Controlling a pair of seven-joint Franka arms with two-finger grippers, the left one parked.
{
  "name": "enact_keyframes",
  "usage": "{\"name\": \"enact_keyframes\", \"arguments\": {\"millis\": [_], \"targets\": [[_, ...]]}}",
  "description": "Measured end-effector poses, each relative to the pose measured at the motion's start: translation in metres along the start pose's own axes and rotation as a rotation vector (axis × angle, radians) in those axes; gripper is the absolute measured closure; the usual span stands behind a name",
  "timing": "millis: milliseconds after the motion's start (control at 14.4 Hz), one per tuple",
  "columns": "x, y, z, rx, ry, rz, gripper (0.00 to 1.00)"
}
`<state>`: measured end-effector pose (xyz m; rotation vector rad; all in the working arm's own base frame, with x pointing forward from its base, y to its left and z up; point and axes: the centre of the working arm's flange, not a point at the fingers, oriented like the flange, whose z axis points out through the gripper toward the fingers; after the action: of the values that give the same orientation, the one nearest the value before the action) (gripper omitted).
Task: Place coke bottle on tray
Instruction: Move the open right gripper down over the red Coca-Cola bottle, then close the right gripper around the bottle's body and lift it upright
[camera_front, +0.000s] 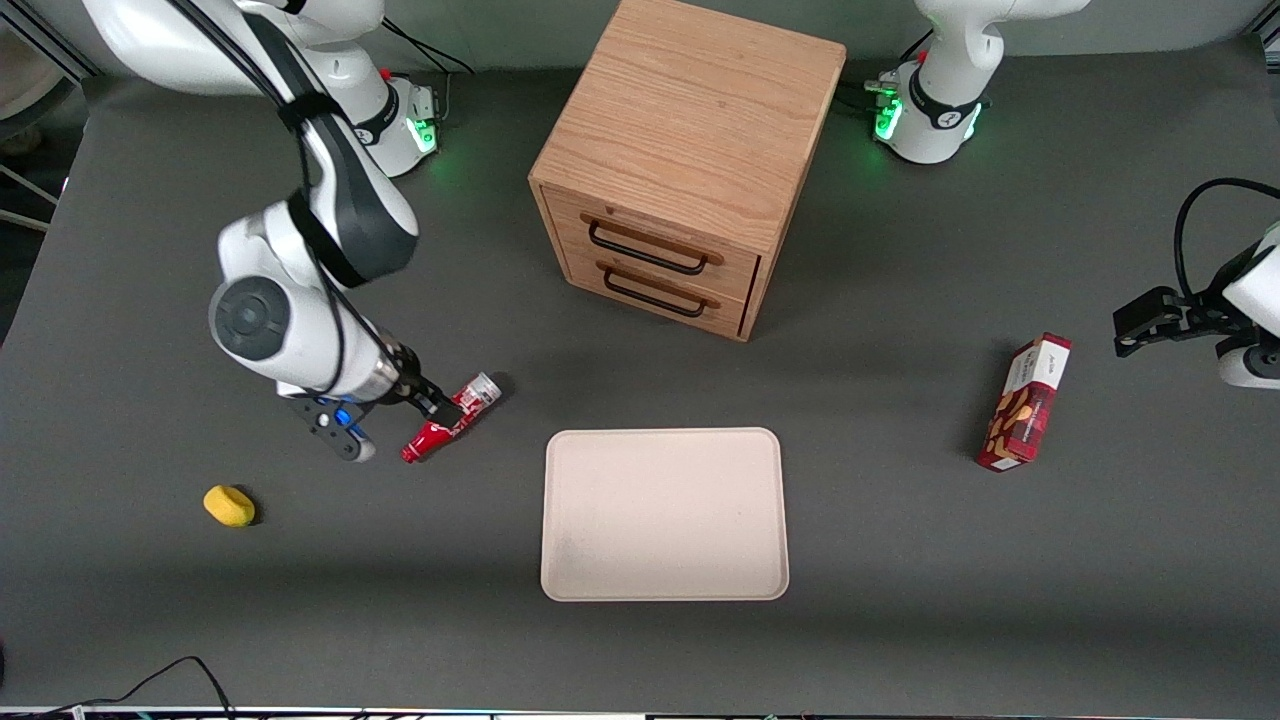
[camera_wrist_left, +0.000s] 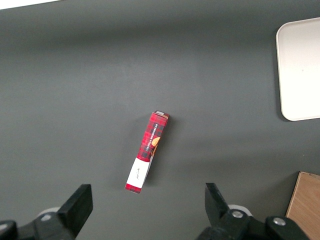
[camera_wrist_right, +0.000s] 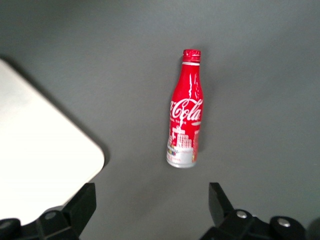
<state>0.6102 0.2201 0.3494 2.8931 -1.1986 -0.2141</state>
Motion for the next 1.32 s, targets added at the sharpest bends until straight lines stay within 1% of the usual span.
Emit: {"name": "enact_keyframes", "arguments": {"millis": [139,208,417,625,764,903,972,1042,1319], "targets": [[0.007,0.0,0.045,-0.029,0.011,0.051,0.0],[0.01,0.002,0.065,-0.04,0.009,0.069,0.0],[0.013,0.007,0.109,-0.066,-0.009,0.106,0.0],[0.016,0.011,0.138,-0.078,-0.022,0.12,0.0],[0.019,0.016,0.155,-0.095,-0.032,0.129,0.0],[0.022,0.018,0.166,-0.095,-0.036,0.134,0.0],[0.023,0.017,0.17,-0.09,-0.035,0.135,0.02],[0.023,0.017,0.172,-0.091,-0.036,0.135,0.02],[0.023,0.017,0.173,-0.091,-0.035,0.133,0.44]]}}
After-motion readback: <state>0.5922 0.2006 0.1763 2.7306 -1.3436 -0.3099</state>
